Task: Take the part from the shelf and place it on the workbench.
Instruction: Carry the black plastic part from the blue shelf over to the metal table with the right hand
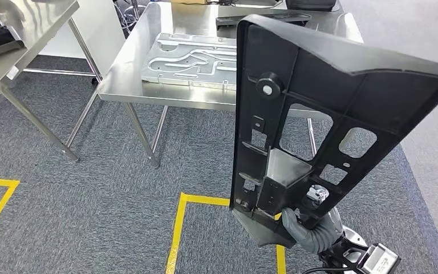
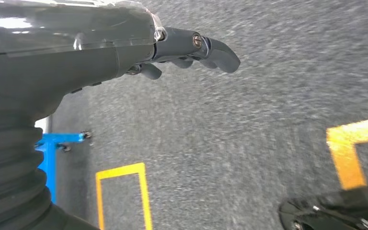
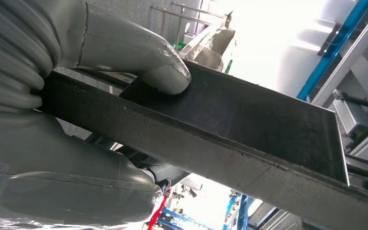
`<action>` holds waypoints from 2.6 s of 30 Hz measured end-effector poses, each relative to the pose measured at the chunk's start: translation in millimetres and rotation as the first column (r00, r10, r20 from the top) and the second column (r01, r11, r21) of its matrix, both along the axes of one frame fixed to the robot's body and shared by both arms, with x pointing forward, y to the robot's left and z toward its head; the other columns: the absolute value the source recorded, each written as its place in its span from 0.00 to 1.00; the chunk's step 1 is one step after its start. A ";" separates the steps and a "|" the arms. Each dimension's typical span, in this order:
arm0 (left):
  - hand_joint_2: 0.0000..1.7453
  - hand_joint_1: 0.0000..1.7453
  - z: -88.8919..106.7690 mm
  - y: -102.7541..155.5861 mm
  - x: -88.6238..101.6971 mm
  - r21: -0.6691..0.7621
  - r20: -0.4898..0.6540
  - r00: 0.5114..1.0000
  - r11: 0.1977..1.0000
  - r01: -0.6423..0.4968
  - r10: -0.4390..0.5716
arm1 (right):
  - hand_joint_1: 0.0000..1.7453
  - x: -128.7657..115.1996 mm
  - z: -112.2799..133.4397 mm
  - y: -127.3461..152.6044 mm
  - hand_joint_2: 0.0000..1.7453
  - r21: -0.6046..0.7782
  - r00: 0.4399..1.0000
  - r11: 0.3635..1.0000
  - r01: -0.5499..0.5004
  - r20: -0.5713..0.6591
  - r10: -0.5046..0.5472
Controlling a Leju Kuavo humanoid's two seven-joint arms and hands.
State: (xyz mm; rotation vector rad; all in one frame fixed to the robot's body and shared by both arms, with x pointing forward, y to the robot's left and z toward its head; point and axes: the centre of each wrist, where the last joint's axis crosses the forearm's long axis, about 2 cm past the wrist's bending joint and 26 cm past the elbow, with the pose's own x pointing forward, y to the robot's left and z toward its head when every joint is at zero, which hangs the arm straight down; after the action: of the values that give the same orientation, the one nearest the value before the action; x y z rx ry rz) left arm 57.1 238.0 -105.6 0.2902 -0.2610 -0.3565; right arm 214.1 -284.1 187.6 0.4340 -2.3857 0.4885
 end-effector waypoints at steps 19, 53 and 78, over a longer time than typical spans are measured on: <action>1.00 0.00 1.0 -5.2 3.8 -0.016 0.003 1.000 1.000 0.018 -0.018 | 1.00 -6.9 -6.4 -2.1 1.00 -0.006 1.000 1.000 0.013 -0.020 -0.013; 1.00 0.00 0.3 -5.5 -1.9 -0.013 -0.010 1.000 1.000 0.014 -0.014 | 1.00 -8.2 -10.1 -4.8 1.00 -0.002 0.999 1.000 0.021 -0.029 -0.021; 1.00 0.00 0.6 -8.7 -0.5 -0.056 0.023 0.999 0.998 0.043 -0.042 | 1.00 -3.2 16.2 -7.8 1.00 -0.042 0.998 0.998 -0.036 0.047 0.038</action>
State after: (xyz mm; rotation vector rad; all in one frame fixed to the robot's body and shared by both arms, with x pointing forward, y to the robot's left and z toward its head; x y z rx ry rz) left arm 56.7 229.3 -105.0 0.2337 -0.2984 -0.3872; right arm 210.9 -292.0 203.8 0.4536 -2.4120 0.5699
